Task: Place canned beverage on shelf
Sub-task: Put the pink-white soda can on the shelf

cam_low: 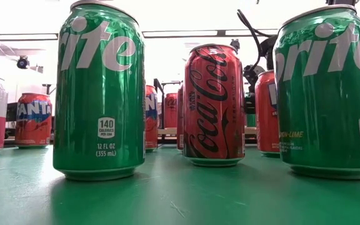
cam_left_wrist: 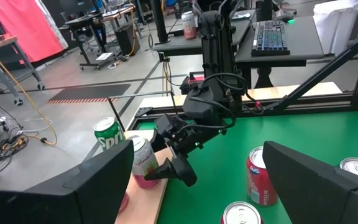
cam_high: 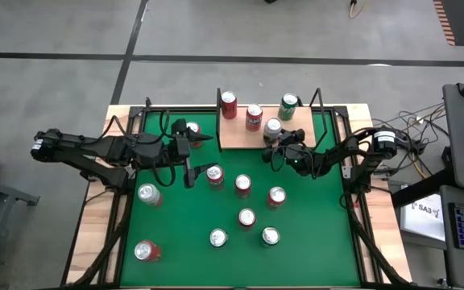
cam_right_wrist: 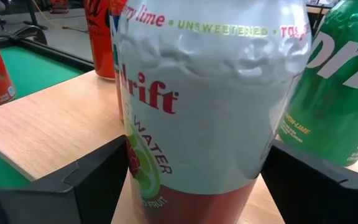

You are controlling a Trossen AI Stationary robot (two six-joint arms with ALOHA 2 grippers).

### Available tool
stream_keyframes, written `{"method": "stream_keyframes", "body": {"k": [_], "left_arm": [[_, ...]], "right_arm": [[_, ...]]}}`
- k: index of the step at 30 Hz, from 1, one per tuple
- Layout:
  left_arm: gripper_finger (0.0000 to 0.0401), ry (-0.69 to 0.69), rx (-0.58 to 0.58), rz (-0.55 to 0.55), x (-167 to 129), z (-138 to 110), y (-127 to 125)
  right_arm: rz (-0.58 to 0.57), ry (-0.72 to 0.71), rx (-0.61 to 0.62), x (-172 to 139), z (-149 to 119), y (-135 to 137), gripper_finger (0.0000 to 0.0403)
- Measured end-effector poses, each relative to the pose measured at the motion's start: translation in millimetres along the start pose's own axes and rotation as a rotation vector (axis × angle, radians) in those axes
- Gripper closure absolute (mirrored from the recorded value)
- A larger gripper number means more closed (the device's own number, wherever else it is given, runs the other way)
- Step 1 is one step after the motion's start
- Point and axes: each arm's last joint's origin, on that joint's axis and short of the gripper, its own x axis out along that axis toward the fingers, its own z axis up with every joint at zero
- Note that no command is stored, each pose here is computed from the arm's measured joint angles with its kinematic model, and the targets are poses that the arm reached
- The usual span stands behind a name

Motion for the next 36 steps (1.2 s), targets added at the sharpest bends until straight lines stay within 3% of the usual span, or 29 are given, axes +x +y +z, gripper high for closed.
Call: {"method": "stream_keyframes", "body": {"k": [18,28,36], "left_arm": [[0.0060,0.000,0.000,0.000,0,0,0],[0.0060,-0.011,0.010,-0.010,-4,2,-1],[0.0060,-0.008,0.032,0.006,-13,-6,-4]], "right_arm": [[0.005,-0.035,0.016,-3,11,-1,0.0048],[0.026,-0.125,0.071,-19,49,-8,0.0048],[0.123,-0.132,0.049,-52,98,-1,0.0054]]}}
